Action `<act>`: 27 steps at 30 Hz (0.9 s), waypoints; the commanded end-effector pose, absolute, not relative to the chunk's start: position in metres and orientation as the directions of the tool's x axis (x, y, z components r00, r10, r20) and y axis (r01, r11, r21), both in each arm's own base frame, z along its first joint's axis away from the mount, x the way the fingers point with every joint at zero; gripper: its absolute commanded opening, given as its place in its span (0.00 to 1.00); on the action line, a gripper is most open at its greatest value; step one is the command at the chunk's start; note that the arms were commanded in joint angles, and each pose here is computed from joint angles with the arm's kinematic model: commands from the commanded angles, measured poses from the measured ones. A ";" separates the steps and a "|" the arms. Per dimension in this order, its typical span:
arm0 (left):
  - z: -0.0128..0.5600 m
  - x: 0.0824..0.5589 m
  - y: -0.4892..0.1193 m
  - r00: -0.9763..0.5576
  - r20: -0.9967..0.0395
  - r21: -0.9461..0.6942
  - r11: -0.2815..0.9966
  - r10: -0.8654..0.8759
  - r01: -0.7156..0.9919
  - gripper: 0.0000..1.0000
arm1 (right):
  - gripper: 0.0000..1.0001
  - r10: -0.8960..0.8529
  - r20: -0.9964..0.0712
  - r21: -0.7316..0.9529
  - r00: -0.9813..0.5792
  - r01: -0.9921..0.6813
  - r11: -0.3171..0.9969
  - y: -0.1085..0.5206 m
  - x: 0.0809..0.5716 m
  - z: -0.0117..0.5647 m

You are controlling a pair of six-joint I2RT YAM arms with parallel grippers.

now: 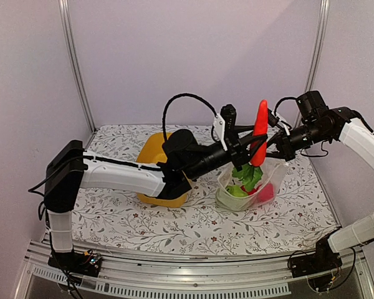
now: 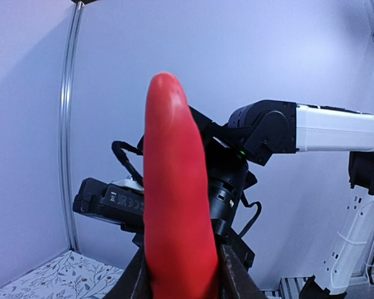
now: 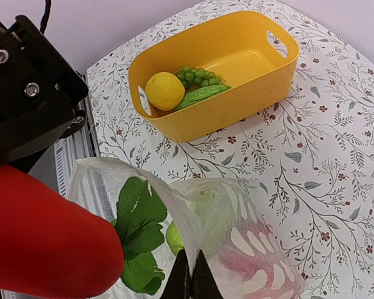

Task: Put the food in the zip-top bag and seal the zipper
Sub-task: Place the fake vegetable in the zipper food storage bag.

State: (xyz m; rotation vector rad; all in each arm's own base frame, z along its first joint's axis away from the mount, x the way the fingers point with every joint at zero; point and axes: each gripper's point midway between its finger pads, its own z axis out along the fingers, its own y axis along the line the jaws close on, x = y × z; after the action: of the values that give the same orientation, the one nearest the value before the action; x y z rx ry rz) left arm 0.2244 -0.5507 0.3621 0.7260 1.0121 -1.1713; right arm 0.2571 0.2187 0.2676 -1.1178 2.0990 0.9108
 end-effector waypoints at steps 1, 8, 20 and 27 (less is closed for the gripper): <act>0.342 0.220 -0.558 0.121 -0.925 0.001 0.315 -0.361 0.949 0.23 | 0.00 -0.444 -0.766 0.276 -0.465 -0.861 0.427 0.220 0.263 0.277; 0.305 0.224 -0.567 0.107 -0.948 -0.003 0.344 -0.301 0.939 0.55 | 0.00 -0.406 -0.768 0.304 -0.496 -0.839 0.451 0.213 0.269 0.282; 0.380 0.231 -0.528 0.055 -0.969 -0.065 0.466 -0.239 0.883 0.83 | 0.00 -0.396 -0.763 0.263 -0.510 -0.805 0.531 0.200 0.288 0.276; 0.340 0.249 -0.510 -0.202 -0.974 -0.224 0.585 -0.104 0.780 0.76 | 0.00 -0.392 -0.785 0.202 -0.481 -0.796 0.571 0.193 0.292 0.285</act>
State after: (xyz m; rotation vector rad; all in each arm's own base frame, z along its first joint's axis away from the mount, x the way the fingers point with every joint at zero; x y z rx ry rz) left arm 0.2409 -0.5088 0.3978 0.5997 1.2874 -0.9572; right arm 0.2852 0.1973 0.2662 -0.9678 2.1602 0.7928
